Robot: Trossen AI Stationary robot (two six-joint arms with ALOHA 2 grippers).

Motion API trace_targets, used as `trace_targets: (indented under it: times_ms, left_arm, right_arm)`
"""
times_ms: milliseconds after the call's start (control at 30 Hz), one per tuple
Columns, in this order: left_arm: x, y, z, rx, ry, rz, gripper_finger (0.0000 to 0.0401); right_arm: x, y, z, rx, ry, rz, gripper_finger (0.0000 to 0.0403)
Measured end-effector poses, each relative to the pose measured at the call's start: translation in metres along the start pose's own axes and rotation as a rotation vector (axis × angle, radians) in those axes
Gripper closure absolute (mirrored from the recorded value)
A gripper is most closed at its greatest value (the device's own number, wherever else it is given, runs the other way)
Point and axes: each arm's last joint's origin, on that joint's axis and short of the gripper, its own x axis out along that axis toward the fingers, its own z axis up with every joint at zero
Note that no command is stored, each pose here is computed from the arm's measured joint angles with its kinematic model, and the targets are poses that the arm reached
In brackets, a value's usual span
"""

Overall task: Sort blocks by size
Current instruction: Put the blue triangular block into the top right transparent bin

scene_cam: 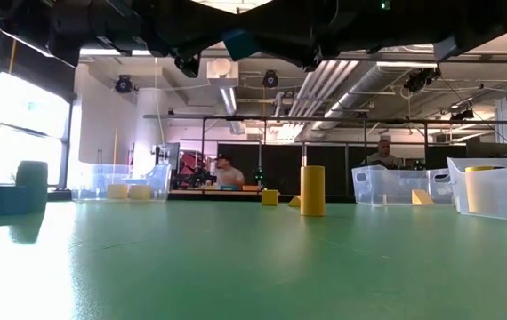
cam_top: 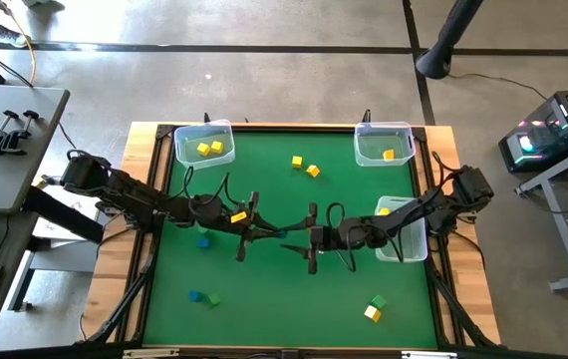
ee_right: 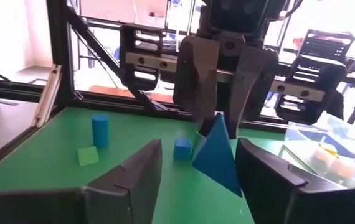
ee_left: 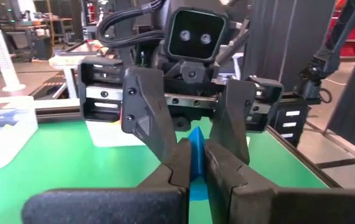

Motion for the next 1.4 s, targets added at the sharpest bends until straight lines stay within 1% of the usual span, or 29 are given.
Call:
trace_targets:
  times_ms: [133, 333, 467, 600, 733, 833, 933, 1067, 1167, 1267, 1367, 1400]
  left_arm:
    - [0.0, 0.0, 0.0, -0.01, -0.002, 0.006, 0.0391]
    - [0.0, 0.0, 0.003, -0.027, -0.033, 0.01, 0.0391]
    - [0.0, 0.001, 0.004, -0.03, -0.043, 0.015, 0.039]
    - [0.0, 0.001, 0.004, -0.045, -0.043, 0.02, 0.039]
    - [0.0, 0.001, 0.004, -0.048, -0.041, 0.028, 0.0386]
    - [0.0, 0.001, 0.003, -0.052, -0.028, 0.032, 0.0364]
    - [-0.002, 0.004, 0.006, -0.047, -0.022, 0.046, 0.0329]
    - [-0.011, 0.009, 0.009, -0.054, 0.053, 0.071, 0.0284]
    - [-0.022, 0.011, 0.014, -0.053, 0.11, 0.094, 0.026]
    - [-0.034, 0.013, 0.017, -0.046, 0.174, 0.161, 0.0246]
    - [-0.042, 0.014, 0.018, -0.043, 0.222, 0.257, 0.0243]
    - [-0.044, 0.014, 0.017, -0.043, 0.235, 0.284, 0.0243]
  right_arm:
    - [0.0, -0.002, 0.0, 0.0, 0.001, -0.005, 0.0234]
    - [0.001, -0.005, 0.0, 0.008, -0.008, -0.016, 0.0284]
    - [0.002, -0.007, 0.0, 0.009, -0.007, -0.02, 0.031]
    - [0.002, -0.008, 0.0, 0.011, -0.003, -0.047, 0.032]
    - [0.002, -0.008, 0.0, 0.052, 0.0, -0.053, 0.032]
    - [0.002, -0.007, -0.001, 0.051, 0.013, -0.054, 0.032]
    - [0.0, -0.005, -0.003, 0.056, 0.054, -0.079, 0.032]
    - [-0.007, -0.004, 0.0, 0.055, 0.122, -0.149, 0.032]
    - [-0.013, -0.002, 0.002, 0.049, 0.168, -0.192, 0.032]
    - [-0.022, -0.003, 0.009, 0.057, 0.199, -0.253, 0.032]
    - [-0.036, -0.008, 0.018, 0.07, 0.25, -0.372, 0.032]
    - [-0.042, -0.014, 0.023, 0.087, 0.266, -0.42, 0.032]
